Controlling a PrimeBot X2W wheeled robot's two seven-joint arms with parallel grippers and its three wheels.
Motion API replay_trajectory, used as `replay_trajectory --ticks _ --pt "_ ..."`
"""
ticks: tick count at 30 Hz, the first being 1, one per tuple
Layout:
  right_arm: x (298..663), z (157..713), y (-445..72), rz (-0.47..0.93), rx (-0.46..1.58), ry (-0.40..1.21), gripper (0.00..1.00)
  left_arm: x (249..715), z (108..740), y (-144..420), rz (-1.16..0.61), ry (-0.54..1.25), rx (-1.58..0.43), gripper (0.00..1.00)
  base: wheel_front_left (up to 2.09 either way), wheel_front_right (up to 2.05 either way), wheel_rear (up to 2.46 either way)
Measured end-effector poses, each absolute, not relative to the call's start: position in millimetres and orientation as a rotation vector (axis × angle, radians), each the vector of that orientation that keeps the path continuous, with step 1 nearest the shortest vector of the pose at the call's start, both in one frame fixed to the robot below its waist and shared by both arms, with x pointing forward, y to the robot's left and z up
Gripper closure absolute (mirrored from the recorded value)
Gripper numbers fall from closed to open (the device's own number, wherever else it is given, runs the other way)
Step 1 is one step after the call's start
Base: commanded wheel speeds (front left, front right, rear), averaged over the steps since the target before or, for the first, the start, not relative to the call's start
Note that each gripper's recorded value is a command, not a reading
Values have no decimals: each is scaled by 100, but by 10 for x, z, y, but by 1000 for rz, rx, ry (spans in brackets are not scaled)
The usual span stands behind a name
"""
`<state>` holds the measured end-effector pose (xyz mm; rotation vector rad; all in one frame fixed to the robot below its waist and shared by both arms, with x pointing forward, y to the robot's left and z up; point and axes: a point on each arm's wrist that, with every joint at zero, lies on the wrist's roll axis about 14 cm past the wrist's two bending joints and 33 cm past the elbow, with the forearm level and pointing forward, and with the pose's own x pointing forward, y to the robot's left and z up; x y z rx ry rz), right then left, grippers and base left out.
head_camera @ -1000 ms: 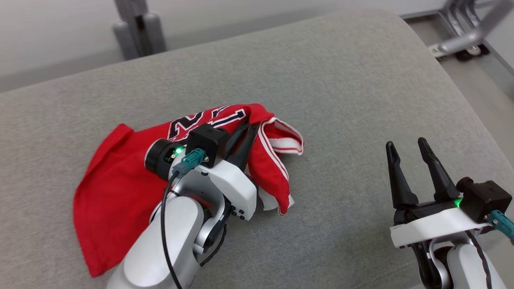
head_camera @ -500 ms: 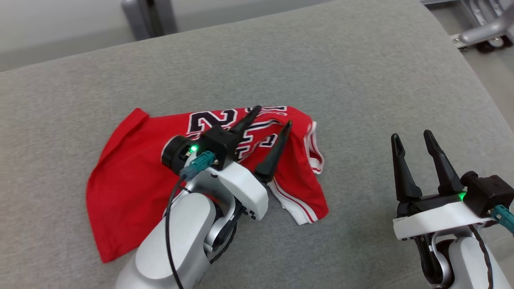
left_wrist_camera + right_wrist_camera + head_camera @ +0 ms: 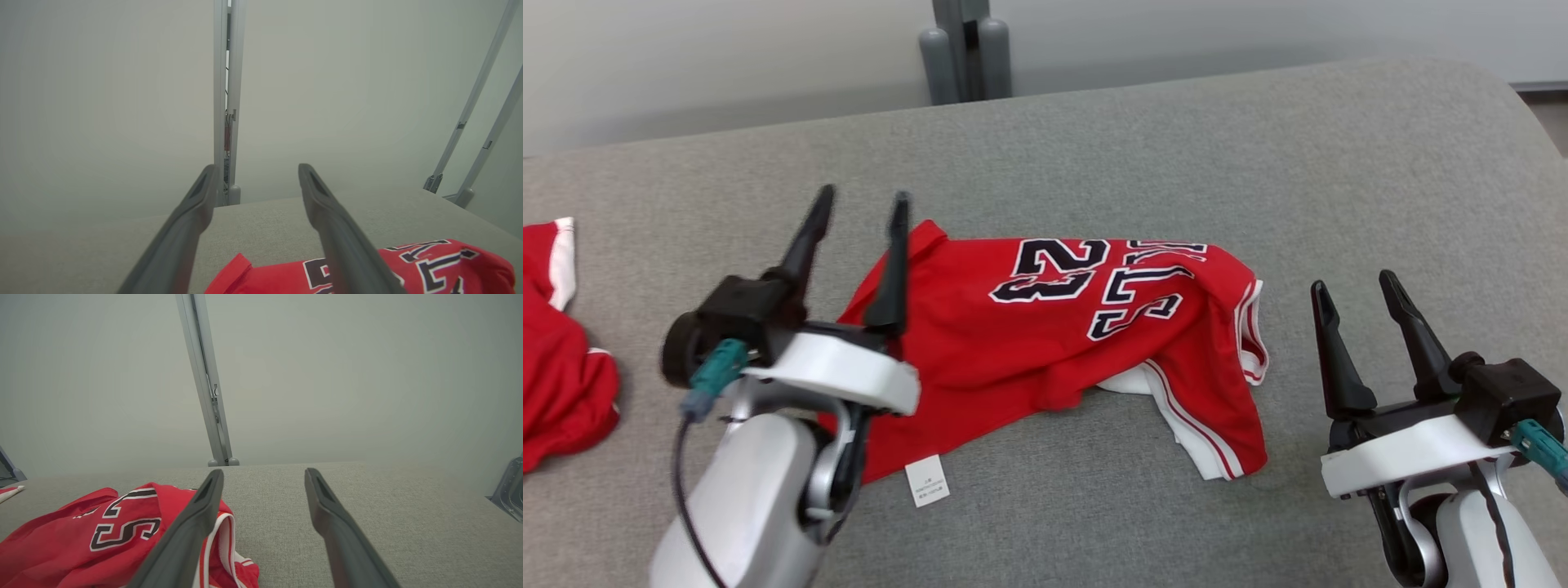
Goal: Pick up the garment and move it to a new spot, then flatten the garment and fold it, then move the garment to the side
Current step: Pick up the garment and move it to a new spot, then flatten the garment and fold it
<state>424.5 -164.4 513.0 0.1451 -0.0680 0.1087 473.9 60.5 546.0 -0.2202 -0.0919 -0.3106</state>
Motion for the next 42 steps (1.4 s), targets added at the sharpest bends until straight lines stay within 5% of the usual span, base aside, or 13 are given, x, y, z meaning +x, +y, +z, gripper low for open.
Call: replay_trajectory --ticks 11,27,42 --pt "4123 5224 -1442 168 123 -63 0 4400 5450 1669 -53 -91 -121 0 0 0 0" --pt "3722 5233 -1600 121 130 -38 0 3725 5421 1728 -23 -39 -98 0 0 0 0" --pt "3648 5204 -1622 114 132 -24 0 3672 5414 1719 -12 -15 -103 0 0 0 0"
